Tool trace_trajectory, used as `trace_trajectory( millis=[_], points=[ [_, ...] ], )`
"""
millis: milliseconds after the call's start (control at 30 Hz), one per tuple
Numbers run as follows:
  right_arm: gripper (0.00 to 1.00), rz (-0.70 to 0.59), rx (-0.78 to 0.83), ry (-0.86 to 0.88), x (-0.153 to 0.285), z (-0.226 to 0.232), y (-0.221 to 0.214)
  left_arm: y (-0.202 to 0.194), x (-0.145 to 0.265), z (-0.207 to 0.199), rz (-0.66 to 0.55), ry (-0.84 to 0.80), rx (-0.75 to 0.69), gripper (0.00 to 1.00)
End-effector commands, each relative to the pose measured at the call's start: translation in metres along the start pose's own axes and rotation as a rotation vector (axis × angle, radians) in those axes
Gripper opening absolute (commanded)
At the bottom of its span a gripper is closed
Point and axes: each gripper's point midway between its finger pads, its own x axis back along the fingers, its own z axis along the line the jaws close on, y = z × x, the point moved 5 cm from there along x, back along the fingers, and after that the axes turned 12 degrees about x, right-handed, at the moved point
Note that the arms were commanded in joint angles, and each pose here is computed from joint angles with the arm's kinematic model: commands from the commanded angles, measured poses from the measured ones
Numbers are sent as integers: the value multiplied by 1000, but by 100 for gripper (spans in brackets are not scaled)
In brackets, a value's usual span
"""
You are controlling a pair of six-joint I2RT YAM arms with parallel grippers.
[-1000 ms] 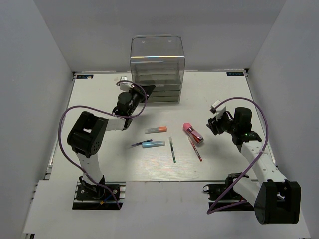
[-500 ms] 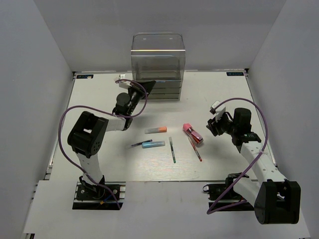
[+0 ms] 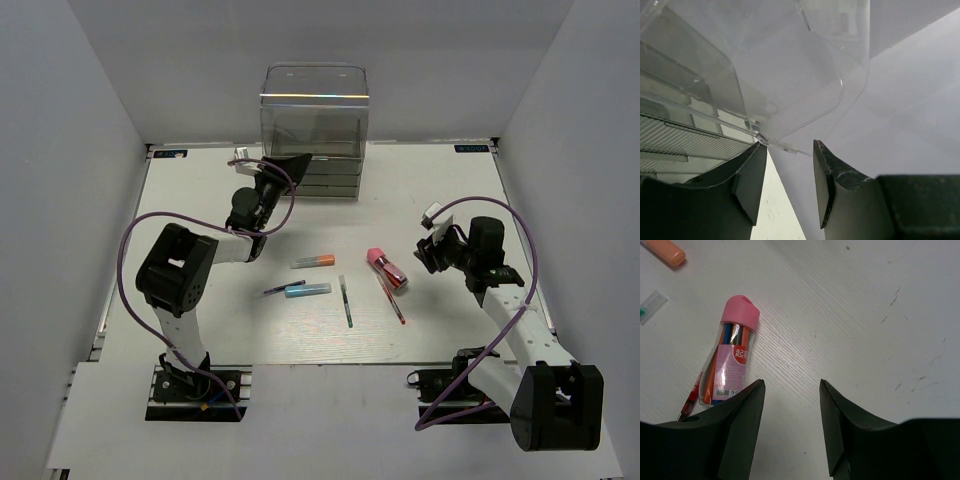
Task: Sort the stationery into containers
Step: Open the drawer
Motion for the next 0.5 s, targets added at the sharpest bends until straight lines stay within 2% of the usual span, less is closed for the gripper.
trace_trajectory(
  millis=[0,400,467],
  points=[
    [54,-32,18,-12,1,-2,6,19,-13,-43,-93,-165,-12,52],
    [54,-32,21,-6,0,-1,4,29,-13,-58,-133,-247,-17,54],
    [54,-33,23,-3,0,0,4,29,-12,-58,-137,-261,-17,50]
  ],
)
